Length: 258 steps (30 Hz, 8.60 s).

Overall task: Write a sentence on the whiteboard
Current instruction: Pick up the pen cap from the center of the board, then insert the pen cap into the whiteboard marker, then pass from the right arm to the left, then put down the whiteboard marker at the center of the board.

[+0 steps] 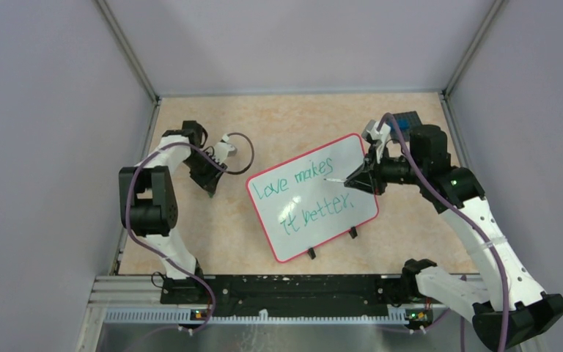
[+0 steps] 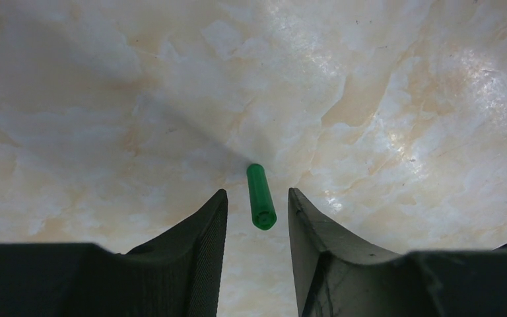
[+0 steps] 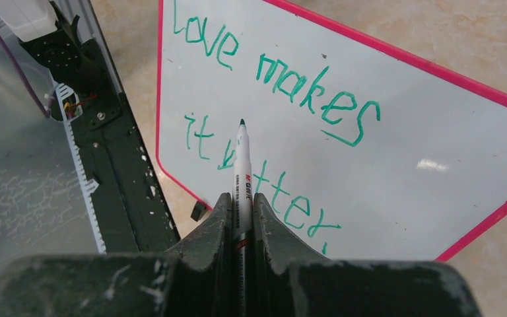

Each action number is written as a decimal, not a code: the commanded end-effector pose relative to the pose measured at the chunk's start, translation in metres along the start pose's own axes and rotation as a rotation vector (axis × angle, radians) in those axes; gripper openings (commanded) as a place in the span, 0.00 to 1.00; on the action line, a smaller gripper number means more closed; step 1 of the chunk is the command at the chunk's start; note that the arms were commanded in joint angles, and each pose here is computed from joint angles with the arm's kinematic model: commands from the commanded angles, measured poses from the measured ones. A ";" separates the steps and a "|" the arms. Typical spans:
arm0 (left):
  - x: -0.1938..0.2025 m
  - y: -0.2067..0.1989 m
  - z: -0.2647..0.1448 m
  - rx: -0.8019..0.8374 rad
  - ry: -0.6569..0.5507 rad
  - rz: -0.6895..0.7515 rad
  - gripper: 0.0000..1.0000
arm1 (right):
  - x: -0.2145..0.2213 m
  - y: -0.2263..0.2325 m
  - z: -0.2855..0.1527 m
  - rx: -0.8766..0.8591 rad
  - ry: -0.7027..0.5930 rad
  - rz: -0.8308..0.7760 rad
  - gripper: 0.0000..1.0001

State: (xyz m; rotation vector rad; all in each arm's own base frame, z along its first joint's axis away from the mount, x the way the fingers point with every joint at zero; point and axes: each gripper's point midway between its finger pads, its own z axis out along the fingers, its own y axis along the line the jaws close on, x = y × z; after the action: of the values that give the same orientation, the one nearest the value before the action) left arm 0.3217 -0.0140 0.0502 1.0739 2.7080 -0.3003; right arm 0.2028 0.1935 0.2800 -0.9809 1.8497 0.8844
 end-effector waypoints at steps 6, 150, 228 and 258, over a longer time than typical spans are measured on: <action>0.013 0.001 0.022 -0.002 0.059 -0.010 0.32 | -0.006 -0.002 -0.002 0.002 -0.017 -0.017 0.00; -0.178 -0.286 -0.261 0.858 -1.041 0.103 0.15 | -0.130 0.084 0.062 -0.461 -0.203 0.107 0.00; -0.224 -0.164 -0.236 -0.144 -0.715 0.271 0.00 | -0.133 0.005 -0.003 -0.157 -0.309 0.317 0.72; 0.009 0.015 -0.023 -0.044 -0.242 -0.529 0.02 | -0.023 -0.072 -0.044 0.277 -0.163 0.173 0.83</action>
State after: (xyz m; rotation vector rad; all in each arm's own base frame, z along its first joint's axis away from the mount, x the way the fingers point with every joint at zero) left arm 0.3128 0.0099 0.0787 0.2697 2.7498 -0.4073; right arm 0.2583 0.1427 0.3144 -0.5336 1.8810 0.8753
